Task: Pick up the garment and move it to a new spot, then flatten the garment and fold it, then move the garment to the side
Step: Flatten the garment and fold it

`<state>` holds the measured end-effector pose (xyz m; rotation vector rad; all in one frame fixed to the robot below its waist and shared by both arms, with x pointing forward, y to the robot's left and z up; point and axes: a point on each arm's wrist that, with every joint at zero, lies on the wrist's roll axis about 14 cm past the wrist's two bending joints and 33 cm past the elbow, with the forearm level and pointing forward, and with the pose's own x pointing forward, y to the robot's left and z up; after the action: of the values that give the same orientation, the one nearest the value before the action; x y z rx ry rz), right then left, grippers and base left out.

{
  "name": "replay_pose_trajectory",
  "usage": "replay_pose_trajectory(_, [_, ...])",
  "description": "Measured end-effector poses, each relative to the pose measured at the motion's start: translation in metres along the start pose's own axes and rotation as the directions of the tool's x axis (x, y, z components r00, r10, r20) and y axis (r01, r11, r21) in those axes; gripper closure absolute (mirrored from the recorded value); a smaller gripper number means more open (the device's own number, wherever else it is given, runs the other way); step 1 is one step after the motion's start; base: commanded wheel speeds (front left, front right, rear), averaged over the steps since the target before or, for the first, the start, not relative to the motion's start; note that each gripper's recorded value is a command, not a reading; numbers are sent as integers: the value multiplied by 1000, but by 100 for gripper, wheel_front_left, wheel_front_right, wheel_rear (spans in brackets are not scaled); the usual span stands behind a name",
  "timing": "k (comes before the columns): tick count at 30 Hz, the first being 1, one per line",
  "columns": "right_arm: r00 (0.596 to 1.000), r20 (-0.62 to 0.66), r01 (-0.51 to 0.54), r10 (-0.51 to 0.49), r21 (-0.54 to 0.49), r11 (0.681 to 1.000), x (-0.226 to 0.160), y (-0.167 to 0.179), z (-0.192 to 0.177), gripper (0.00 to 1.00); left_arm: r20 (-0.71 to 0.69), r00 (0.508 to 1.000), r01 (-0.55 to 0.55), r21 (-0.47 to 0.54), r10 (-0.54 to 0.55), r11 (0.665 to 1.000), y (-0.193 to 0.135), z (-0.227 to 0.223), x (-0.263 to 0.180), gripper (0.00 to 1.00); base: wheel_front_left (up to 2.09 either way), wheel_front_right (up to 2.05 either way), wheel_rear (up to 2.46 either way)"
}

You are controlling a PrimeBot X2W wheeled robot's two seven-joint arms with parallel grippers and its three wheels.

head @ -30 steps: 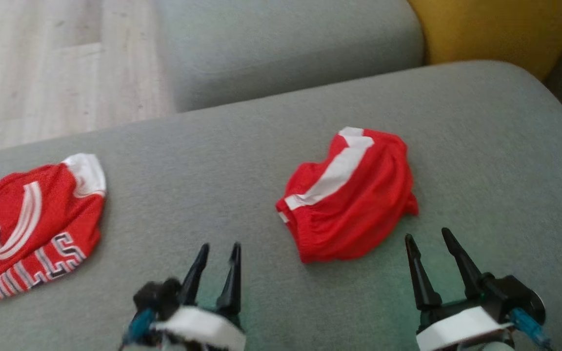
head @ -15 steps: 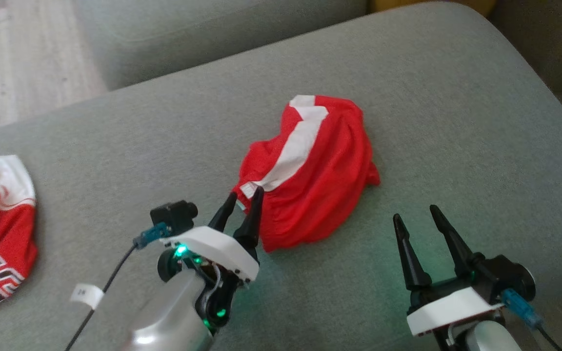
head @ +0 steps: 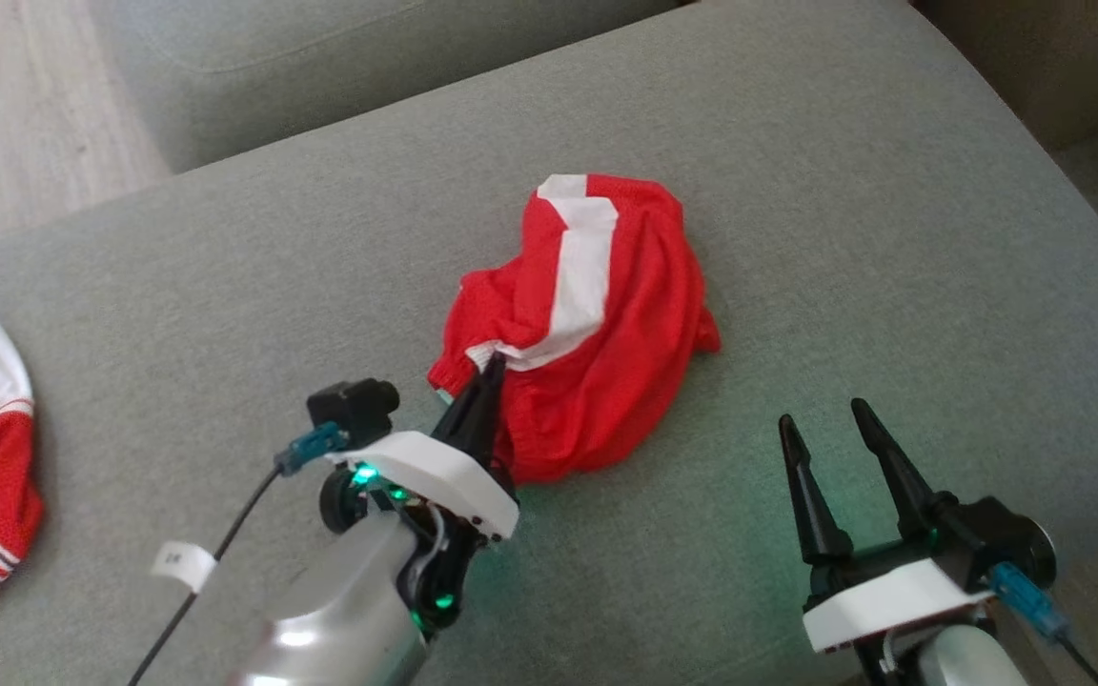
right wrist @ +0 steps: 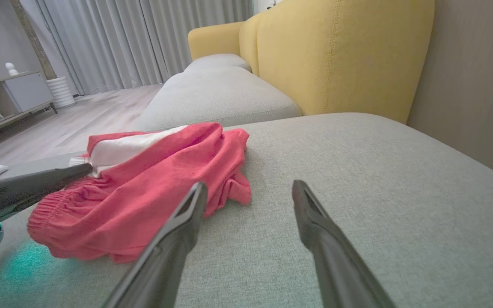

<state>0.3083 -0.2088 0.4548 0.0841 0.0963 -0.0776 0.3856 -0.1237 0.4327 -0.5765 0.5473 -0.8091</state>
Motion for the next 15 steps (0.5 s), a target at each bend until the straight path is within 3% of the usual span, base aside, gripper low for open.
replay_pose_trajectory(10, [997, 16, -75, 75, 2, 997, 15, 20, 4, 0, 120, 987, 108, 28, -111, 994, -38, 27, -20, 100, 0, 0, 0])
replay_pose_trajectory(15, [992, 15, -129, 128, 5, 992, 24, 35, 3, 0, 123, 978, 164, 36, -167, 986, -47, 28, -60, 100, 0, 0, 0])
